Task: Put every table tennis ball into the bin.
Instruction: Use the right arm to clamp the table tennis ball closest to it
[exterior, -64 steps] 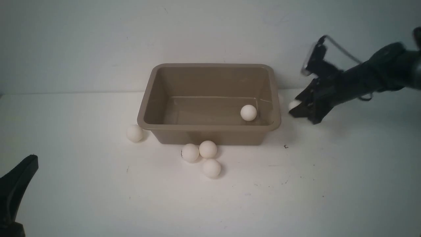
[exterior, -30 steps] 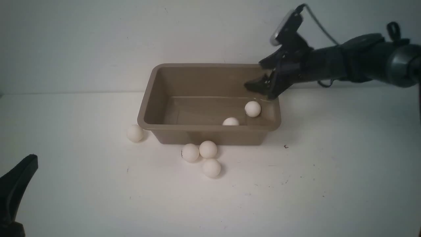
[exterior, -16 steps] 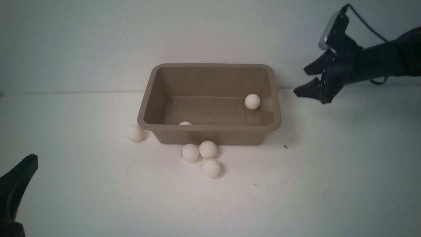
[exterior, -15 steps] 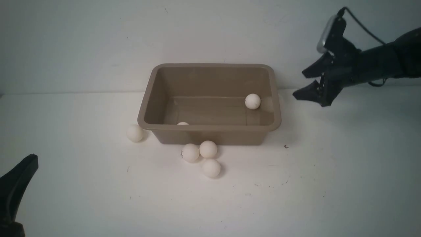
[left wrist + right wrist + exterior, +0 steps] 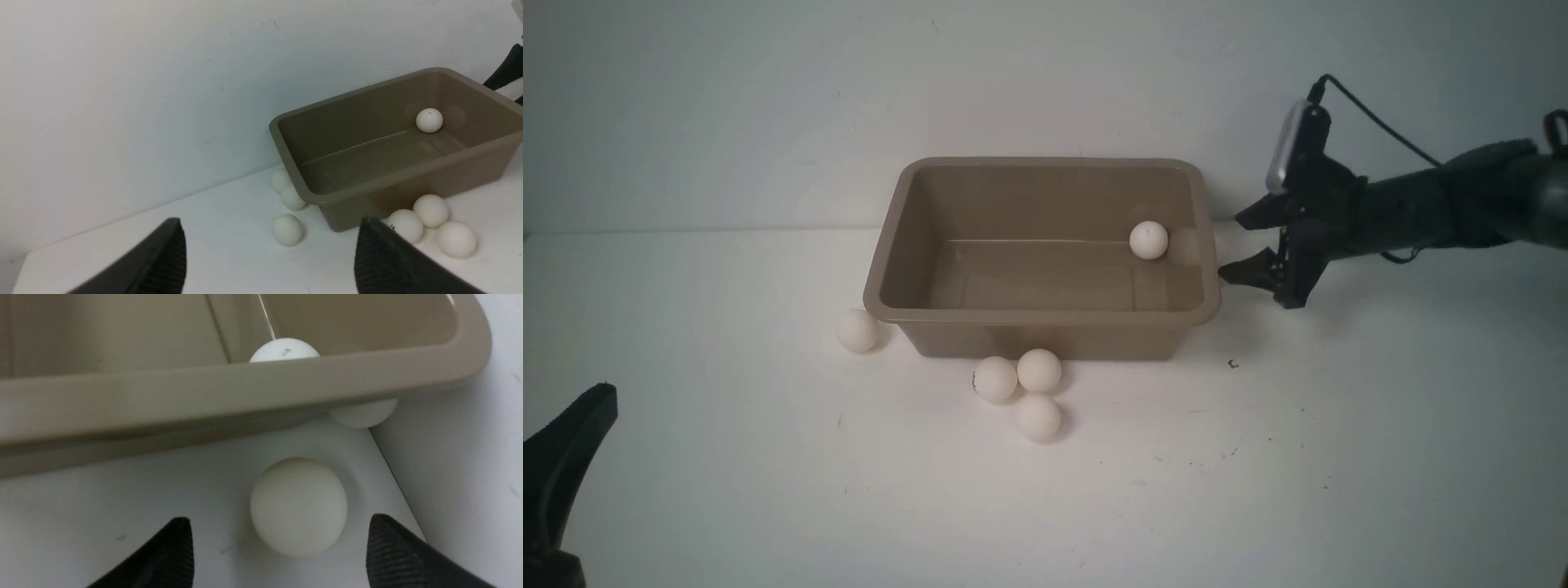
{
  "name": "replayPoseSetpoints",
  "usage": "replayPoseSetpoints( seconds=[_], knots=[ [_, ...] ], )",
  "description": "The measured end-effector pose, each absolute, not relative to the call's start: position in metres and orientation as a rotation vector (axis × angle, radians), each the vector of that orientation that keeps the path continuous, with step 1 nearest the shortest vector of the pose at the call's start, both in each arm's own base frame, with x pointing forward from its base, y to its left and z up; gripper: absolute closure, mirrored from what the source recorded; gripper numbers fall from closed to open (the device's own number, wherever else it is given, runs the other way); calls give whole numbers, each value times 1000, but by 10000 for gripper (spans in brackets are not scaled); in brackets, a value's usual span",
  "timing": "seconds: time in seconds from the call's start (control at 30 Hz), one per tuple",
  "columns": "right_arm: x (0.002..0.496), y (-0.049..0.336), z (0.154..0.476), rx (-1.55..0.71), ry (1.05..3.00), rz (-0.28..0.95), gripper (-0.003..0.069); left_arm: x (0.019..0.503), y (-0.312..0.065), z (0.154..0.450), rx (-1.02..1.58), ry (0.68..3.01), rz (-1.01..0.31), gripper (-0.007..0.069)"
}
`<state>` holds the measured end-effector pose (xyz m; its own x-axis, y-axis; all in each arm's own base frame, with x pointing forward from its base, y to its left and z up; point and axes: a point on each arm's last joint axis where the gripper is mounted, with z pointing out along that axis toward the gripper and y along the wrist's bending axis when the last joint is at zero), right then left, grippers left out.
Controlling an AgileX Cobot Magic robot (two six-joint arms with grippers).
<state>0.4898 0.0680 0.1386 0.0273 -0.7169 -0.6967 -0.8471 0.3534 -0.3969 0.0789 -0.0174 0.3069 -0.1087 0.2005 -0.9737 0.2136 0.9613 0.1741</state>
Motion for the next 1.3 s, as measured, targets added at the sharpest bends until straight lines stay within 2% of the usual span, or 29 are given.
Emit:
replayPoseSetpoints(
  seconds=[0.37,0.53,0.77,0.87,0.97,1.1,1.2,1.3],
  knots=[
    [498,85,119,-1359,1722,68,209,79,-17,307,315,1689,-11,126],
    [500,87,116,-1310,1739,86,343,79,-17,307,315,1689,-11,126],
    [502,86,117,-1251,1751,97,342,79,-17,307,315,1689,-12,126],
    [503,83,118,-1235,1767,54,342,79,-17,307,315,1689,-12,126],
    [507,74,133,-1202,1770,-27,342,79,-17,307,315,1689,-12,126],
    [505,59,167,-1166,1732,-29,342,79,-17,307,315,1689,-12,126],
    [494,56,199,-1175,1681,90,342,79,-17,307,315,1689,-12,126],
    [474,65,230,-1229,1648,283,342,79,-17,307,315,1689,-12,126]
  ],
)
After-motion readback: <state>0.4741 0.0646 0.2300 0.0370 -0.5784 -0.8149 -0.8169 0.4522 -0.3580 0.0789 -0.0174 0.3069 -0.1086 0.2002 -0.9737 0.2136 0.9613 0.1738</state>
